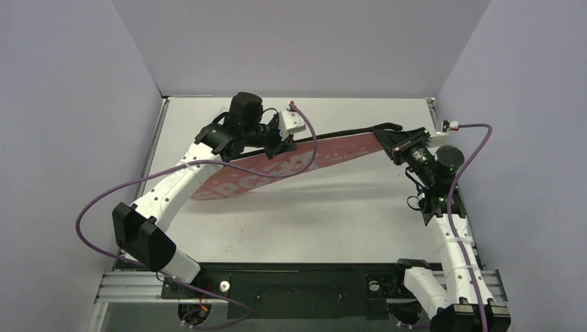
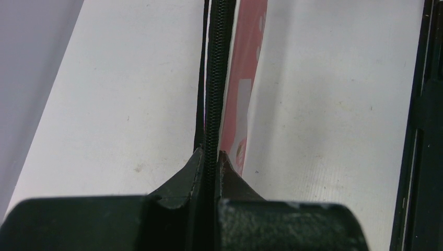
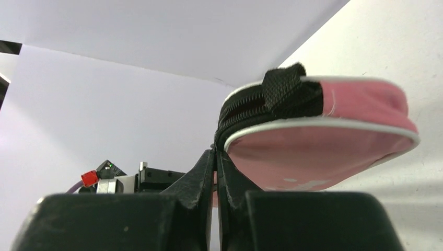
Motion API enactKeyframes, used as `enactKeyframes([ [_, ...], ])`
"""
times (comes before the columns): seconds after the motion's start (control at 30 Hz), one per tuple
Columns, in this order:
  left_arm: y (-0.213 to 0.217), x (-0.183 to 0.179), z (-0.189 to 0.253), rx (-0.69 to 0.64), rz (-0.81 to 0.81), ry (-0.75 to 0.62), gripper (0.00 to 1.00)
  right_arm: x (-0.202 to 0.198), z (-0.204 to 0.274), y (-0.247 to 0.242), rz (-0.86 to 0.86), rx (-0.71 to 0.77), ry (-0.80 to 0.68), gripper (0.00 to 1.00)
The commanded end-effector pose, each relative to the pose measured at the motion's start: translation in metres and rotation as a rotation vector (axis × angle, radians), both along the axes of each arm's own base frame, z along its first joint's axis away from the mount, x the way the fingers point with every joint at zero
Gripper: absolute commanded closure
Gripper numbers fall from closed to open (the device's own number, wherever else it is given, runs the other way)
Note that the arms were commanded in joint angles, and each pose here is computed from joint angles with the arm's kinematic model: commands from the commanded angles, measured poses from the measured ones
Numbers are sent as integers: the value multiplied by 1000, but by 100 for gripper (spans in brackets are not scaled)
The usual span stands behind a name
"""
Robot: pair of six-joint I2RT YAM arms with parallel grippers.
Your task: Pack up the badminton gear
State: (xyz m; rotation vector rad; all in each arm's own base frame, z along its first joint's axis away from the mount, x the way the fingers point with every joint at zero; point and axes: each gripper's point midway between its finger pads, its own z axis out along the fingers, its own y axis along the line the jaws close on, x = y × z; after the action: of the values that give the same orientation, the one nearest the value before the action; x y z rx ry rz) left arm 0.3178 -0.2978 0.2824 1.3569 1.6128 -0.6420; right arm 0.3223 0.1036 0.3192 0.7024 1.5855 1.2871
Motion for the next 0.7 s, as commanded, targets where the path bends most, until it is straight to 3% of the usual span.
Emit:
enactKeyframes([
  [0.0,-4,-7,46,-91,-47,-126,100,-3,11,-17,-22,7,-39,100],
  [0.67,1,-13,43,-81,-53,-128,100,22,34,-75,-173,-1,-38,100],
])
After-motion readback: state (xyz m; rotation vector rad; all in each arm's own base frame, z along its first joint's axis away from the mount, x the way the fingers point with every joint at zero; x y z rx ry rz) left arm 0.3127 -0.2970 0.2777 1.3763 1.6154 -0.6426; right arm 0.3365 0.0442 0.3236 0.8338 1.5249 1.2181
